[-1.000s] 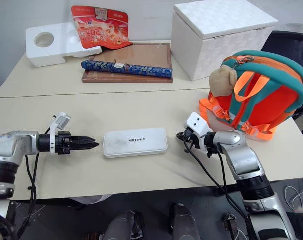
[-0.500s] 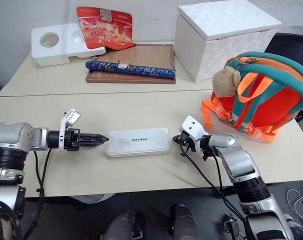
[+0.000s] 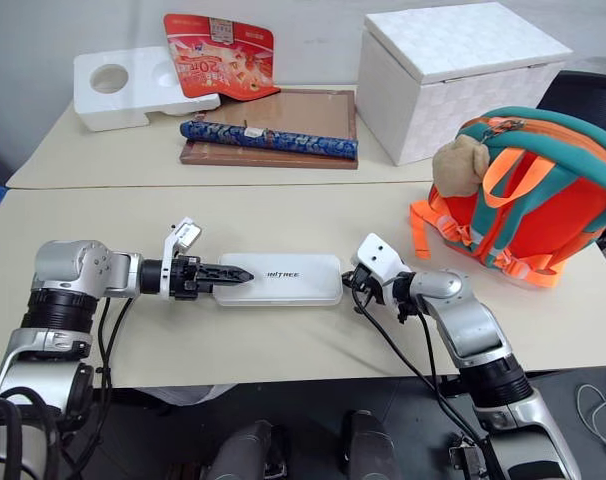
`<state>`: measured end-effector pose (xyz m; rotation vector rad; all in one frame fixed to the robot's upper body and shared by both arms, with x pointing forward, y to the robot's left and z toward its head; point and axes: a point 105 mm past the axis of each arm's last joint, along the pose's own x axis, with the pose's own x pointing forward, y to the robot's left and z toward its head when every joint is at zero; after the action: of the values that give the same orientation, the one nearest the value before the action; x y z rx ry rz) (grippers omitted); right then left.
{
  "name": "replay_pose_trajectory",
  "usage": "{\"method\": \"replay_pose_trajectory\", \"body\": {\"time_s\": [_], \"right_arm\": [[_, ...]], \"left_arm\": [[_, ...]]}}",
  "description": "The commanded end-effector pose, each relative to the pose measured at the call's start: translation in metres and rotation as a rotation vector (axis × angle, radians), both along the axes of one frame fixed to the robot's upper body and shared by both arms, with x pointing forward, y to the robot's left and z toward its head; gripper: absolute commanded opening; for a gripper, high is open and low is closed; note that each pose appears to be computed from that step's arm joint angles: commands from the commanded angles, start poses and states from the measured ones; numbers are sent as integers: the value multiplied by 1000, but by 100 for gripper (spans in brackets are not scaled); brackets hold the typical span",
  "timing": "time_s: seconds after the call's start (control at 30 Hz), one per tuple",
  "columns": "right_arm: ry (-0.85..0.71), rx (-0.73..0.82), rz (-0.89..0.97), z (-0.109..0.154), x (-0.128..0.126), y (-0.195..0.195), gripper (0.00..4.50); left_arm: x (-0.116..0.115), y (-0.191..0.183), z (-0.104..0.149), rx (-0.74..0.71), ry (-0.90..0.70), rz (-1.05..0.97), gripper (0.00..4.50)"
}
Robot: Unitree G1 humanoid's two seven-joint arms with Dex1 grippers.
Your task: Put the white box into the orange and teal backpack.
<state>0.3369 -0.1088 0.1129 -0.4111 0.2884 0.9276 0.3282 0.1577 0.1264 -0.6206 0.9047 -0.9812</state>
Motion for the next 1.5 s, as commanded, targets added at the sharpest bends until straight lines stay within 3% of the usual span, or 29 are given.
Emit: {"method": "replay_pose_trajectory", "body": {"time_s": [0.03, 0.17, 0.3, 0.5, 0.6, 0.7, 0.87, 1.03, 1.07, 1.3, 1.5], "right_arm": [[-43, 21, 23, 10, -4, 5, 0], [-44, 29, 18, 10, -5, 6, 0], [-61, 58, -4, 17, -6, 4, 0], [-82, 154, -155, 37, -11, -28, 0], [-42, 207, -249, 45, -28, -62, 17], [-20, 222, -316, 58, -54, -101, 89], [-1, 244, -444, 82, -83, -164, 259], [-44, 322, -612, 91, -68, -210, 427], [-47, 345, -636, 90, -62, -215, 439], [-70, 521, -634, 97, -31, -210, 439], [-103, 722, -529, 116, 1, -181, 439]], "left_arm": [[1, -9, -1, -39, 37, -5, 335], [1, -16, 3, -77, 41, -17, 210], [-4, -21, 11, -136, 42, -34, 129], [-8, -20, 24, -210, 5, -23, 126], [-2, -16, 43, -295, -42, 24, 126], [-2, -9, 73, -385, -141, 44, 126], [-16, -2, 109, -435, -316, 16, 126], [-21, -6, 129, -442, -406, 5, 126], [-22, -8, 131, -439, -418, 0, 126], [-31, -18, 134, -394, -463, -29, 126], [-24, -18, 134, -369, -484, 17, 126]]}}
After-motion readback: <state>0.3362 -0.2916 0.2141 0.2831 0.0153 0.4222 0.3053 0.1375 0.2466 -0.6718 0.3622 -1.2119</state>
